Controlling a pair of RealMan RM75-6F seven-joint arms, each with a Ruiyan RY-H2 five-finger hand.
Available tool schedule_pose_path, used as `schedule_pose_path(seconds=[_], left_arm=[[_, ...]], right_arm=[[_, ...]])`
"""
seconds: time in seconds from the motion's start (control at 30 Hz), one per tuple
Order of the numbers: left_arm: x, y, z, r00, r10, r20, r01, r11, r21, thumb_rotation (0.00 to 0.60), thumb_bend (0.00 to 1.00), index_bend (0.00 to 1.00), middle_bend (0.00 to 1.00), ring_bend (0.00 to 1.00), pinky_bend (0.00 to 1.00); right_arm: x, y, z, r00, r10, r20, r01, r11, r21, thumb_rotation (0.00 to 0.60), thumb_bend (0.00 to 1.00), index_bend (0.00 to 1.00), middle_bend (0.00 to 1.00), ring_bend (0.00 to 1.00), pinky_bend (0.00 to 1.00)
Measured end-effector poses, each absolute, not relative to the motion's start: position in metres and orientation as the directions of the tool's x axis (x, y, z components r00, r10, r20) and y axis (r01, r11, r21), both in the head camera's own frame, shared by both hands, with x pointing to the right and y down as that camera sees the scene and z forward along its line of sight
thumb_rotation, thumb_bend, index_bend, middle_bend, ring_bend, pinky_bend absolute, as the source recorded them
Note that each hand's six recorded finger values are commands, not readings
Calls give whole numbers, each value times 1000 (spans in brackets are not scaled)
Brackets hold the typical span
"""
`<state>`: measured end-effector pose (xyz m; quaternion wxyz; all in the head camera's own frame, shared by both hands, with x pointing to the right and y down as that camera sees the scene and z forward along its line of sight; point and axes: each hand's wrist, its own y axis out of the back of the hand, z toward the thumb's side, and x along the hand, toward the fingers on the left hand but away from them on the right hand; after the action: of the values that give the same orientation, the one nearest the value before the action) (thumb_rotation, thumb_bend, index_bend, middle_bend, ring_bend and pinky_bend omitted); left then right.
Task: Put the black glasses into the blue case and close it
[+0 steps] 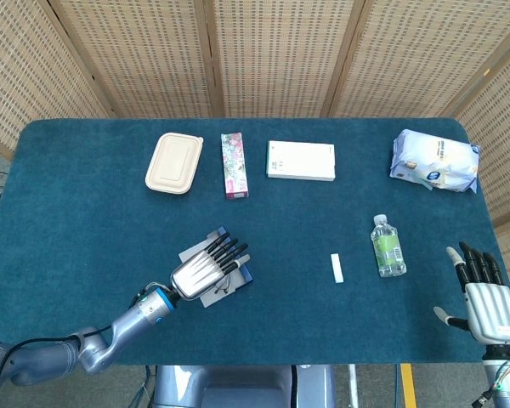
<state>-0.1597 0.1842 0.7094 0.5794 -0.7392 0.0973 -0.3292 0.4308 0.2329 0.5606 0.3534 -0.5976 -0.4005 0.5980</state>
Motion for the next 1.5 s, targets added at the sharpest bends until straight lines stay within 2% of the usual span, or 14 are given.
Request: schedule_pose_path(seconds=[0.37,0.87,1.5], left_arm=[[-168,191,710,761,-532,370,235,-305,-923,600,263,0,0,0,0],[-154,197,720,763,-518,385,238,-329,-914,600,263,0,0,0,0],[-138,180,727,748,-544,380,242,-309,-920,600,267,0,0,0,0]], right_arm=[[431,233,561,-36,900,-435,56,-433,-900,600,0,64,0,0,0],[431,233,560,-37,899,-437,58,-435,-899,600,0,64,0,0,0],[431,232,561,-38,898,-438,59,-436,-898,600,0,64,0,0,0]])
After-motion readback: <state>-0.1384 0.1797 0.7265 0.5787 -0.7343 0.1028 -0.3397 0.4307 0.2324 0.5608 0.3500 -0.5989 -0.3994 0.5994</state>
